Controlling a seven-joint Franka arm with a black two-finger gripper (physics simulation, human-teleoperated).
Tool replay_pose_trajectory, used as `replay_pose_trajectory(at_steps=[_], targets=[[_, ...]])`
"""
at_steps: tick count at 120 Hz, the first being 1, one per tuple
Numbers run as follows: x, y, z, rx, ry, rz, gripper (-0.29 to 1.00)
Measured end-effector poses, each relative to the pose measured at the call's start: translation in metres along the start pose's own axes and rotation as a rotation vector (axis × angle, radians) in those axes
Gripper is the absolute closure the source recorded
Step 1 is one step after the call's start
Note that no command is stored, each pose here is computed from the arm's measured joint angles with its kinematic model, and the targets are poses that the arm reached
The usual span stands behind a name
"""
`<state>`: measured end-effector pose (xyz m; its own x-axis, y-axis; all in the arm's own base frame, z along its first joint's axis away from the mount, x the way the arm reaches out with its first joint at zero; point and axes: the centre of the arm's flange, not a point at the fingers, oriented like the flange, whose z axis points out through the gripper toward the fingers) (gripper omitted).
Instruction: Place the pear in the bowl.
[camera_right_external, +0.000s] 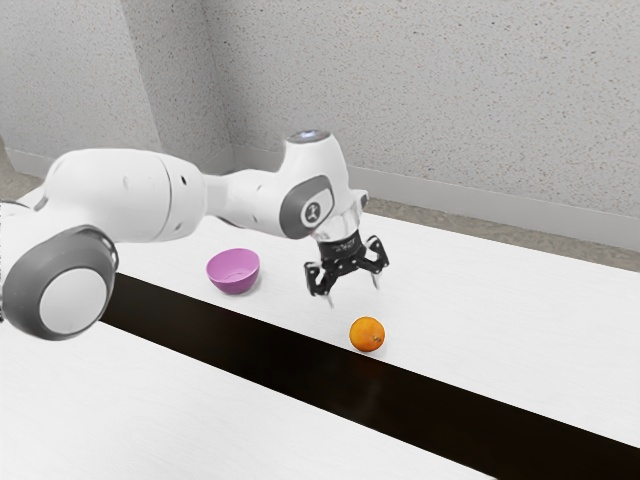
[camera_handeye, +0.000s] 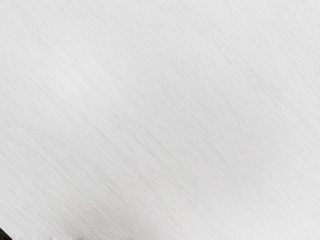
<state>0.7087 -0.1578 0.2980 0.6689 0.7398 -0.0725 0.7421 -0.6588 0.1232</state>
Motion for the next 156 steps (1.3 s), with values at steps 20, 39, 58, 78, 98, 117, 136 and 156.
replay_pose_trajectory(at_steps=[20, 39, 58, 78, 98, 117, 136, 156], targets=[[-0.014, 0.009, 0.006, -0.020, -0.005, -0.105, 0.00], [-0.031, 0.012, 0.016, -0.027, -0.026, -0.190, 0.00], [-0.033, -0.004, 0.026, -0.012, -0.028, -0.272, 0.00], [-0.040, -0.009, 0.027, -0.022, -0.021, -0.320, 0.00], [-0.047, -0.005, 0.028, -0.038, -0.016, -0.349, 0.00], [-0.047, -0.008, 0.034, -0.044, -0.013, -0.379, 0.00], [-0.046, -0.009, 0.038, -0.053, -0.010, -0.404, 0.00], [-0.047, -0.013, 0.046, -0.055, -0.014, -0.431, 0.00]])
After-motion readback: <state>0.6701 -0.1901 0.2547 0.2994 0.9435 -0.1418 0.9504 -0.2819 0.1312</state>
